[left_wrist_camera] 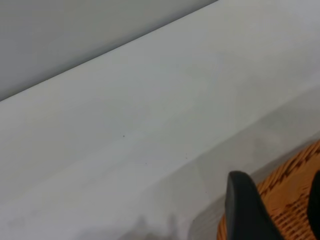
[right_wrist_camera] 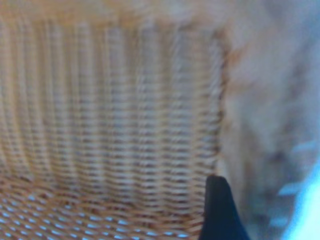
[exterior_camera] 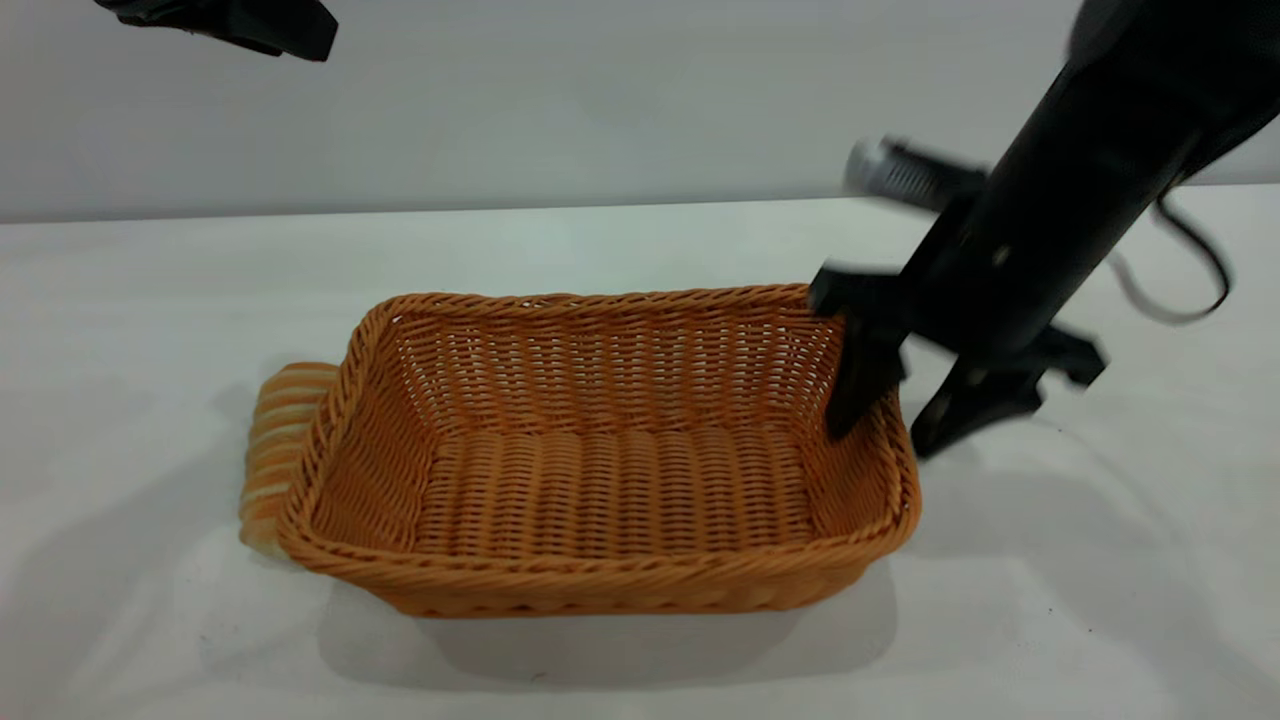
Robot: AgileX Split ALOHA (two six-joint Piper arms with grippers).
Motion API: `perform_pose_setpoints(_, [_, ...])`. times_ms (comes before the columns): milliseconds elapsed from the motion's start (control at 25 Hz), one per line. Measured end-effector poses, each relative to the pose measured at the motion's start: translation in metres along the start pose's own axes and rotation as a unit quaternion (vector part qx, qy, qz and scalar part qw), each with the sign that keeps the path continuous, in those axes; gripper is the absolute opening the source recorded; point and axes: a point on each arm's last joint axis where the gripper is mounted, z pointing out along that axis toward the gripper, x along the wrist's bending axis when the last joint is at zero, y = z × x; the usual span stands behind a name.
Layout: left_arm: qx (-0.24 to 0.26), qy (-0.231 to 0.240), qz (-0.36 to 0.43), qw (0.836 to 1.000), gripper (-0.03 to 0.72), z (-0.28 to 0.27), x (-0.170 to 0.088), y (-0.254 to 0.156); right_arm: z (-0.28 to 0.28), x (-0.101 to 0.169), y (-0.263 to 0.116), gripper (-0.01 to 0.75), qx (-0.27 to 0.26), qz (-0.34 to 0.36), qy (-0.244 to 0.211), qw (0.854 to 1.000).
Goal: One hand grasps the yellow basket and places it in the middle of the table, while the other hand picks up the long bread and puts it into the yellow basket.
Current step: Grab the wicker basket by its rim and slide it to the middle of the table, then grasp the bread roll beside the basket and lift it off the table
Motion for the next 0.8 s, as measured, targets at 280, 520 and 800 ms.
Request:
perform_pose_setpoints(280, [0.001,-0.001,0.000,1.000,0.354,0.000,0.000,0.000,-0.076,-0.029,0.025,0.540,-0.070,-0.011,-0.010,0.997])
perform_pose_setpoints(520, [0.001,-0.001,0.000,1.000,0.353,0.000,0.000,0.000,-0.185,-0.020,0.013,0.521,-0.156,-0.116,-0.041,0.980])
perform_pose_setpoints(800, [0.001,-0.001,-0.006,1.000,0.353,0.000,0.000,0.000,-0.280,-0.002,-0.086,0.467,-0.259,-0.190,-0.047,0.946])
